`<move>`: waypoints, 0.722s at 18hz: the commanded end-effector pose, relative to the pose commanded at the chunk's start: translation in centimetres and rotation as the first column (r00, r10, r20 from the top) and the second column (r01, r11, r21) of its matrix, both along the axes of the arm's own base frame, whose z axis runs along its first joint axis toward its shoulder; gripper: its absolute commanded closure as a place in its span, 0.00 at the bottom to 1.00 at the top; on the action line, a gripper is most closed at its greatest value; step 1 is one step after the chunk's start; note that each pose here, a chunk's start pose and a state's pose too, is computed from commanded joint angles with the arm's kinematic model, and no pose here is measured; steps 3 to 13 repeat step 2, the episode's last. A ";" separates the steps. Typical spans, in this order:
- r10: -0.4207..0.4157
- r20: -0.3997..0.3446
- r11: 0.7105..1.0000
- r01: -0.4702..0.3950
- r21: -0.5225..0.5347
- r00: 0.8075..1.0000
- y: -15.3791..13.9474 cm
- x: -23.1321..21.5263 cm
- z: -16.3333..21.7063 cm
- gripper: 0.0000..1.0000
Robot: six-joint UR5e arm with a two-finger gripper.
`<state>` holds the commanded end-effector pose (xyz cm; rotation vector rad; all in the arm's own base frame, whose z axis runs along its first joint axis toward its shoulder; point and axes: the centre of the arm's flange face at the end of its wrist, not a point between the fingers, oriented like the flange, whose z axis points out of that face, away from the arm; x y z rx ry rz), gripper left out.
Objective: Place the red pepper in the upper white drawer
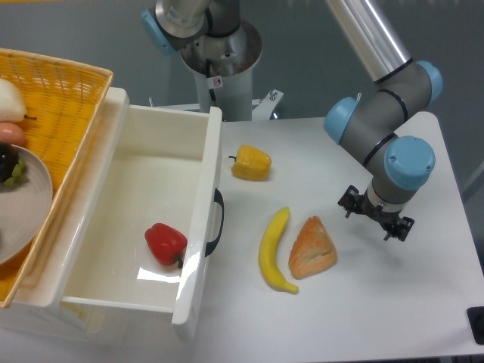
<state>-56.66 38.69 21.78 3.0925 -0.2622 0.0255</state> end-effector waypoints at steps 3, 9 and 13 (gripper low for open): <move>0.002 -0.001 1.000 -0.002 0.002 1.000 -0.1 0.0 0.0 0.00; 0.002 -0.001 1.000 -0.002 0.002 1.000 -0.1 0.0 0.0 0.00; 0.002 -0.001 1.000 -0.002 0.002 1.000 -0.1 0.0 0.0 0.00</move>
